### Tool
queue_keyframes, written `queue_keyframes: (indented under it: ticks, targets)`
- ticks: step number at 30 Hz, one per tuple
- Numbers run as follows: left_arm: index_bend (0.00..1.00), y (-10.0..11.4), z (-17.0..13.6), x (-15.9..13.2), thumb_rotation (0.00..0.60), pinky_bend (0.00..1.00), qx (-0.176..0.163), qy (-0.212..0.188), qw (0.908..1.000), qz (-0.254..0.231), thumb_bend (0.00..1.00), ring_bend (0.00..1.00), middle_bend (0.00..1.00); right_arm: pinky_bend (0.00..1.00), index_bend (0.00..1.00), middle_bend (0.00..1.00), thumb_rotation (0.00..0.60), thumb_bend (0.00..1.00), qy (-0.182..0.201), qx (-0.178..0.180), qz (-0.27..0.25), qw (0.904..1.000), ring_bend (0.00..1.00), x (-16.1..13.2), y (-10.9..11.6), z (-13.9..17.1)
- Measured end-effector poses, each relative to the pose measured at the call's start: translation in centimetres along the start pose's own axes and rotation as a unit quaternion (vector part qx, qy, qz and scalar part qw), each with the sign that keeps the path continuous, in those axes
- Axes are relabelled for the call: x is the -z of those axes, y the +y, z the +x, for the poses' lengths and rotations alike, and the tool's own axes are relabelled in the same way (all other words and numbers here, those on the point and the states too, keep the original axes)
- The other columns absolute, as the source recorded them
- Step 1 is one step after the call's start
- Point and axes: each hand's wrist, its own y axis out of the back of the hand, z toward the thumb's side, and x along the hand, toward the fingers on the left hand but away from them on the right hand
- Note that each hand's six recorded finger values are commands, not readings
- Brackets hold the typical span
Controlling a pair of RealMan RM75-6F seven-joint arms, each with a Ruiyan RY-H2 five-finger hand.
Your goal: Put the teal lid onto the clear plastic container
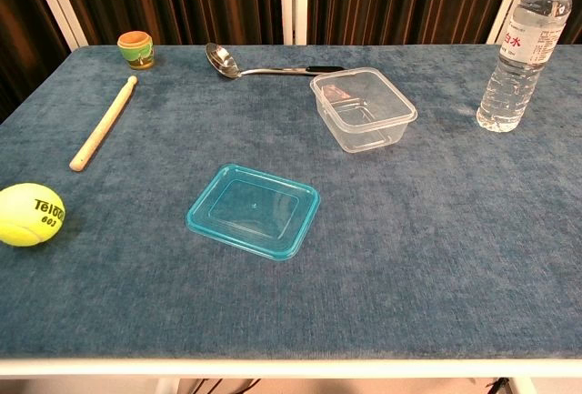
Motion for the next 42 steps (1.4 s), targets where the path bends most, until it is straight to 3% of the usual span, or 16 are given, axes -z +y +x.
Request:
queue_keyframes:
  ticks: [10, 14, 20, 24, 30, 38, 42]
  targets:
    - [0.09, 0.0, -0.8, -0.2, 0.6, 0.0, -0.006, 0.001, 0.9999, -0.012, 0.0, 0.0, 0.03, 0.01, 0.0, 0.12, 0.6, 0.08, 0.016, -0.009, -0.019, 0.9997, 0.0, -0.4, -0.1, 0.0]
    - [0.1, 0.0, -1.0, -0.3, 0.6, 0.0, -0.003, -0.001, 0.9999, -0.015, 0.0, 0.0, 0.03, 0.01, 0.0, 0.14, 0.6, 0.08, 0.041, -0.01, -0.03, 0.9987, 0.0, -1.4, -0.1, -0.7]
    - [0.1, -0.1, -1.1, -0.4, 0.6, 0.0, 0.003, -0.004, 0.9998, -0.019, 0.0, 0.0, 0.03, 0.01, 0.0, 0.14, 0.6, 0.08, 0.099, -0.043, -0.049, 0.993, 0.0, -5.0, -0.6, -3.7]
    - [0.1, -0.1, -1.0, -0.4, 0.6, 0.0, 0.007, -0.008, 0.9997, -0.02, 0.0, 0.0, 0.03, 0.01, 0.0, 0.13, 0.6, 0.08, 0.141, -0.08, -0.067, 0.9845, 0.0, -8.5, -1.2, -6.8]
    - [0.1, -0.2, -0.8, -0.5, 0.6, 0.0, 0.01, -0.011, 0.9997, -0.021, 0.0, 0.0, 0.03, 0.01, 0.0, 0.08, 0.6, 0.08, 0.174, -0.157, -0.087, 0.9682, 0.0, -13.8, -2.6, -11.9]
    - [0.1, -1.1, -0.8, -0.4, 0.6, 0.0, 0.023, -0.006, 0.9994, -0.026, 0.0, 0.0, 0.03, 0.01, 0.0, 0.05, 0.6, 0.09, 0.144, -0.239, -0.135, 0.9508, 0.0, -18.1, -4.5, -17.9]
    - [0.1, -1.6, -0.8, -0.2, 0.6, 0.0, 0.03, -0.002, 0.9991, -0.03, 0.0, 0.0, 0.03, 0.01, 0.0, 0.03, 0.6, 0.09, 0.115, -0.284, -0.175, 0.9357, 0.0, -19.2, -5.2, -20.0]
